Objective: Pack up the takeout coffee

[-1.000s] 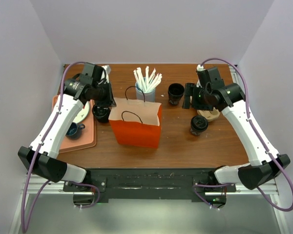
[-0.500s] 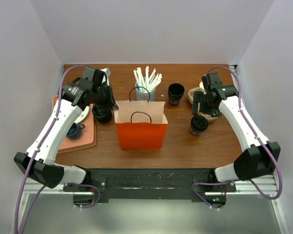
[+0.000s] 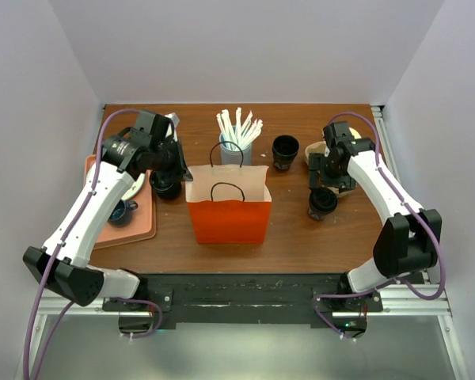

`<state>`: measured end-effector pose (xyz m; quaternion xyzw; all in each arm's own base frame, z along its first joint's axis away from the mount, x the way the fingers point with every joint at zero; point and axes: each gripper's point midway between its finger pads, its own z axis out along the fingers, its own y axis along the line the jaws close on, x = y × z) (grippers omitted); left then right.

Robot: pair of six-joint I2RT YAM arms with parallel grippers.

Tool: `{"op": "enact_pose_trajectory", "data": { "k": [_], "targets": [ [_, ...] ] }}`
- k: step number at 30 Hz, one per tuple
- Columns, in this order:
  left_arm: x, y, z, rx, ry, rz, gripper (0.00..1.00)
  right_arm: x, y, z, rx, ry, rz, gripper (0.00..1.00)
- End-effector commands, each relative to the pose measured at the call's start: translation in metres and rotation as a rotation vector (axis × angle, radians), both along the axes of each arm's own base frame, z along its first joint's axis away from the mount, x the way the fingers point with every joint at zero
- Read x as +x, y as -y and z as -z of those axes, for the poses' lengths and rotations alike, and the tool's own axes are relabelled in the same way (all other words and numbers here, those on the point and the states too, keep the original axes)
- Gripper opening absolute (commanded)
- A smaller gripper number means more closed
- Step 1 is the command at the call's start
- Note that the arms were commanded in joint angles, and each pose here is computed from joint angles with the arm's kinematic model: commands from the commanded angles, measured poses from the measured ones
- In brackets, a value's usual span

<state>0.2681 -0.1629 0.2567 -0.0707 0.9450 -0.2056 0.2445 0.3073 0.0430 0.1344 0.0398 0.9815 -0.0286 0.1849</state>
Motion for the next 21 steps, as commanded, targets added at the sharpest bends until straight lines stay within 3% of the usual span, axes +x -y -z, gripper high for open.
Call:
{"op": "enact_pose_trajectory", "data": {
  "k": [1,17,21],
  "targets": [
    [-0.005,0.007,-0.011,-0.048,0.028,0.024,0.00,0.000,0.000,0.005,0.001,0.003,-0.031,0.86],
    [-0.003,0.008,-0.009,-0.049,0.027,0.024,0.00,-0.017,0.002,0.020,0.001,-0.025,-0.018,0.83],
    [-0.002,0.008,-0.009,-0.049,0.027,0.023,0.00,-0.019,0.003,0.021,-0.004,-0.026,-0.022,0.78]
  ]
}}
